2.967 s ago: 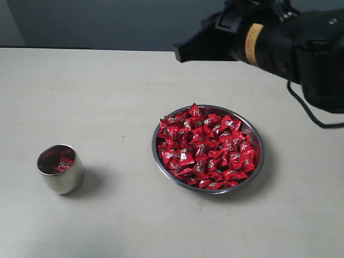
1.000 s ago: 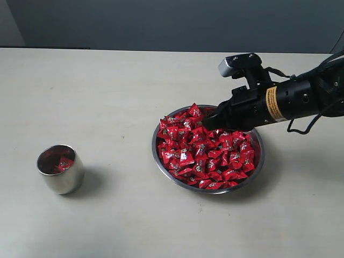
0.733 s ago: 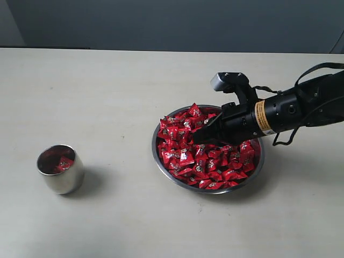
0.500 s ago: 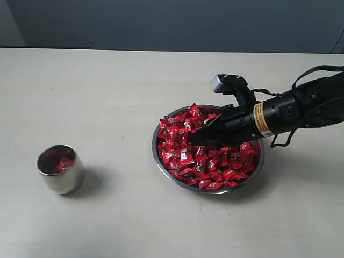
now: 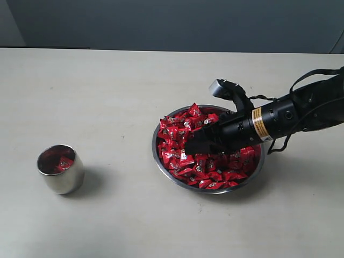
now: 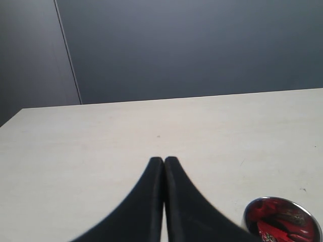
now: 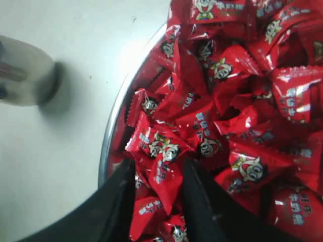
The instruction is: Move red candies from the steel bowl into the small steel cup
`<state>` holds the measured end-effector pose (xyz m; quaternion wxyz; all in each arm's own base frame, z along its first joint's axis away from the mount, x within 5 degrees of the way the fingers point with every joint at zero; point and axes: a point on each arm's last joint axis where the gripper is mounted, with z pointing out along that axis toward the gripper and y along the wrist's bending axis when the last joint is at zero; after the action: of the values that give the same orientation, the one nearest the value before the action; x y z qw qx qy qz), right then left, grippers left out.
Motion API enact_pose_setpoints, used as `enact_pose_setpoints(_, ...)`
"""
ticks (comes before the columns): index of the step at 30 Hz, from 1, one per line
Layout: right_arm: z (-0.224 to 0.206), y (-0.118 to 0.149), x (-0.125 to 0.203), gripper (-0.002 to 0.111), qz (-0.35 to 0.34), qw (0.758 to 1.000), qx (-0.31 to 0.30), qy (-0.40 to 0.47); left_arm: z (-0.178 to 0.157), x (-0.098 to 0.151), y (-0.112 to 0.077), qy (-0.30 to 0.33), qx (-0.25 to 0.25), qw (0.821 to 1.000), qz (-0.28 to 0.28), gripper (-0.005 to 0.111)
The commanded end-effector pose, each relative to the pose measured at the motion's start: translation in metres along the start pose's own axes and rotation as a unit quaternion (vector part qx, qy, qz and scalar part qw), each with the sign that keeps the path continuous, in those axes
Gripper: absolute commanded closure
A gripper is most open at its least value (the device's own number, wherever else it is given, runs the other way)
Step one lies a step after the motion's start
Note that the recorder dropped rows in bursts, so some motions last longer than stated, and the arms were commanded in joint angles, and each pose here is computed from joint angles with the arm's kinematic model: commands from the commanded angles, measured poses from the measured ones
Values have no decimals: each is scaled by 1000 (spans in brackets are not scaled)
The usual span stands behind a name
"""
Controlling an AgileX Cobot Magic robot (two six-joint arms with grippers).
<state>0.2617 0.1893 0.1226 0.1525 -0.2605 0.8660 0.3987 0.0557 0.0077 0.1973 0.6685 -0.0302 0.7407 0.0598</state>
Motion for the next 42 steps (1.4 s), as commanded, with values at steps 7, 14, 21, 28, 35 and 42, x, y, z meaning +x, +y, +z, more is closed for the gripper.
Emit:
enact_pose_setpoints(7, 8, 0, 4, 76, 0, 1000, -3, 14, 0, 0, 0, -4, 0, 1000, 0, 106)
enact_pose_setpoints(14, 9, -2, 3, 75, -3, 1000, 19, 11, 0, 0, 0, -4, 0, 1000, 0, 106)
enact_pose_setpoints(21, 11, -3, 2, 69, 11, 1000, 18, 4, 0, 0, 0, -4, 0, 1000, 0, 106)
enact_pose_setpoints(28, 11, -4, 1, 69, 22, 1000, 19, -5, 0, 0, 0, -4, 0, 1000, 0, 106)
enact_pose_setpoints(35, 11, -4, 0, 69, 29, 999, 20, -11, 0, 0, 0, -4, 0, 1000, 0, 106)
enact_pose_setpoints(42, 22, -6, 1, 69, 36, 999, 19, -3, 0, 0, 0, -4, 0, 1000, 0, 106)
